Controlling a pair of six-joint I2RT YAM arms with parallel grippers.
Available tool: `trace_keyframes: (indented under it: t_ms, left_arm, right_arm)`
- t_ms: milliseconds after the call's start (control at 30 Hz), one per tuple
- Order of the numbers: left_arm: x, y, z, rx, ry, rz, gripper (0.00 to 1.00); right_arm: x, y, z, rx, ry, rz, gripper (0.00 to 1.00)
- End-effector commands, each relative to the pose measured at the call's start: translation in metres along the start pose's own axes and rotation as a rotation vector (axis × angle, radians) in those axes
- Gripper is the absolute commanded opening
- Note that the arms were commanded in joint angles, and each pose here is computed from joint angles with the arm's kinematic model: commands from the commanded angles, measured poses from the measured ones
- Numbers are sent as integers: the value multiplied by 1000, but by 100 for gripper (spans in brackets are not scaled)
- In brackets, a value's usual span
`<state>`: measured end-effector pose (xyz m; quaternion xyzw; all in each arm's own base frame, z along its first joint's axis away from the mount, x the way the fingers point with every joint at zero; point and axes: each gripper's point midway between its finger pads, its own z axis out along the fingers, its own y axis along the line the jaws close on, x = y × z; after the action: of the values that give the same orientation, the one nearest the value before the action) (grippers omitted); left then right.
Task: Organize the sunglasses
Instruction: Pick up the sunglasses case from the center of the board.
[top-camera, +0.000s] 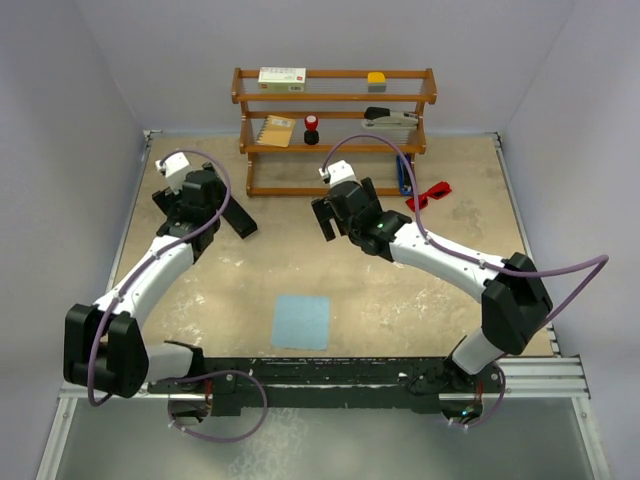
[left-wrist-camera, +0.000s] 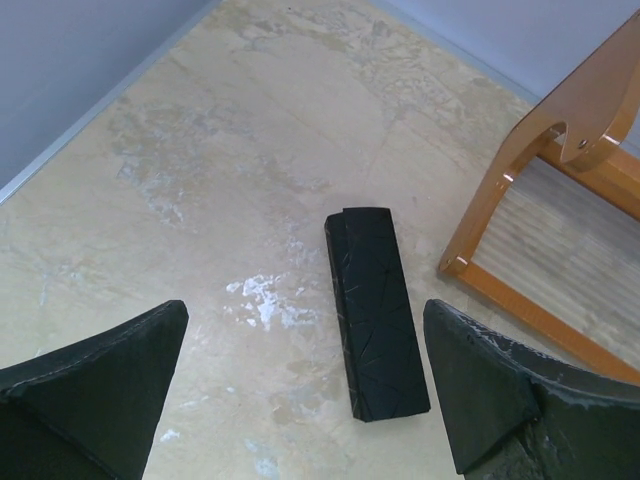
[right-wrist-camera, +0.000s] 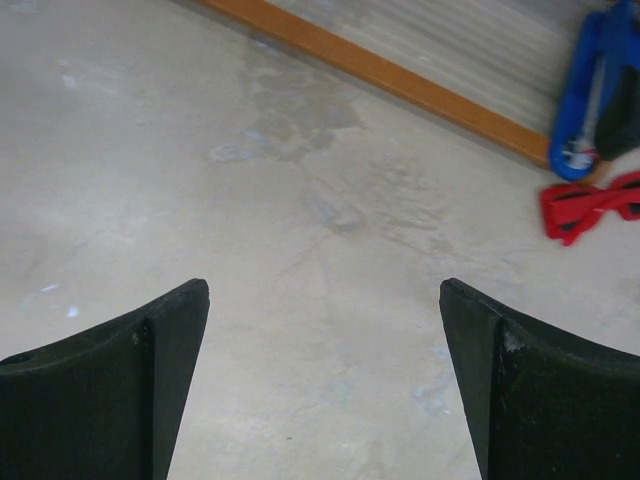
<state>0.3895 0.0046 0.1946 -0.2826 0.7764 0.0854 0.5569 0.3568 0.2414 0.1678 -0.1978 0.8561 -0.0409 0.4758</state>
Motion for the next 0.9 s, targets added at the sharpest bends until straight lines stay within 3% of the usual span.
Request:
trace_keyframes:
  t_ms: [0, 133, 433, 867]
  left_arm:
    - [-12, 12, -9, -40, -44, -30, 99]
    - [-16, 36, -9, -155, -67, -44, 99]
    - [-10, 58, -9, -178, -24, -189, 100]
    - [16, 74, -1, -217, 58, -224, 100]
  right_arm:
    - [-23, 44, -2, -209, -37, 140, 99]
    - [-38, 63, 22, -219, -16, 135, 99]
    - [-73, 106, 59, -294, -2, 56, 95]
    - [-82, 184, 75, -627, -34, 33, 93]
